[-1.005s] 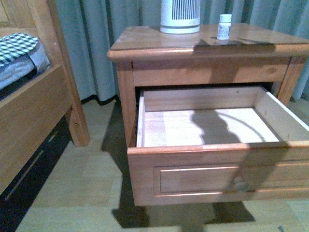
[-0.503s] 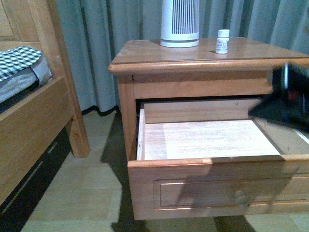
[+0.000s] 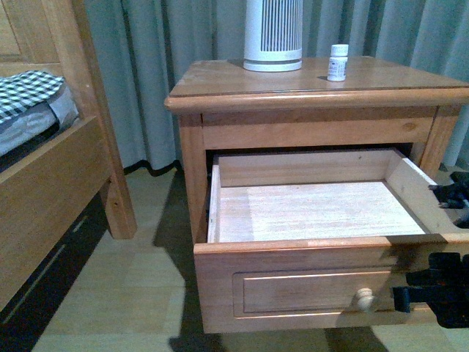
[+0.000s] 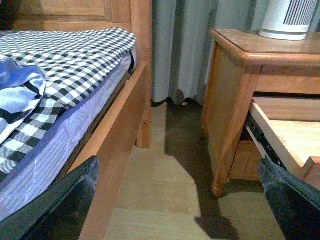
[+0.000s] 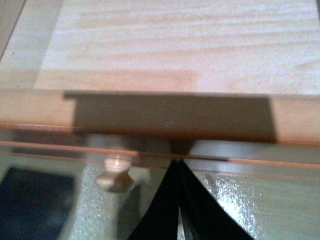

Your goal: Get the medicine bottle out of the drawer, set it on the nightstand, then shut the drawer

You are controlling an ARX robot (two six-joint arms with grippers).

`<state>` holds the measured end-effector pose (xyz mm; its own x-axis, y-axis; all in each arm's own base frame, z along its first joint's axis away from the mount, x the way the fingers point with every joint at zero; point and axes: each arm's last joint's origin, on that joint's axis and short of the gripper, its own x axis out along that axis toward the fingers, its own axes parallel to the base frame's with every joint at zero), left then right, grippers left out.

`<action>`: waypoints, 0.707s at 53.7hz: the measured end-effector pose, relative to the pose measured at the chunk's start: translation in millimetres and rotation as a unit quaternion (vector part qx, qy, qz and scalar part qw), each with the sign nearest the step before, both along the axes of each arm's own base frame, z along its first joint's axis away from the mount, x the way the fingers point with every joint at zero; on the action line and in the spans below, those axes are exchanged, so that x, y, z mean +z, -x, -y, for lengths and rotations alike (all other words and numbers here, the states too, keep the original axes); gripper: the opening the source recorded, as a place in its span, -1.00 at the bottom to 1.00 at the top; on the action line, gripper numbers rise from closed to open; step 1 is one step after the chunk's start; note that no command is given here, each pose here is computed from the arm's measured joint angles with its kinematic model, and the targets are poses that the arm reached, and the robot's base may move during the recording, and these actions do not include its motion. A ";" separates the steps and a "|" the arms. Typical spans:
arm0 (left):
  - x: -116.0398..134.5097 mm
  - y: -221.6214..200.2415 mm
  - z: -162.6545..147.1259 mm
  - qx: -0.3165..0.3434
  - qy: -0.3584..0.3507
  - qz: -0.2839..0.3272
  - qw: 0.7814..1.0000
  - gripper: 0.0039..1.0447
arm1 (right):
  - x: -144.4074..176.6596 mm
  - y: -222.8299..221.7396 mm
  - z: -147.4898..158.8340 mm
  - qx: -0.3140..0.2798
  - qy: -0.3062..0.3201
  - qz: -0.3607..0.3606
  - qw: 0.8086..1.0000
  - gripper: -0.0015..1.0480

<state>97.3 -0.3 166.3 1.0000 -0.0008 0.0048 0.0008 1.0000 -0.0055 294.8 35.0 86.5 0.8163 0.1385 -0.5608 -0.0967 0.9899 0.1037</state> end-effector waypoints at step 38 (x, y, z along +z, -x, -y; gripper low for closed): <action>0.0 0.0 0.0 0.000 0.000 0.000 1.000 0.88 | -1.3 -160.1 14.9 0.027 0.117 0.123 0.985 -0.94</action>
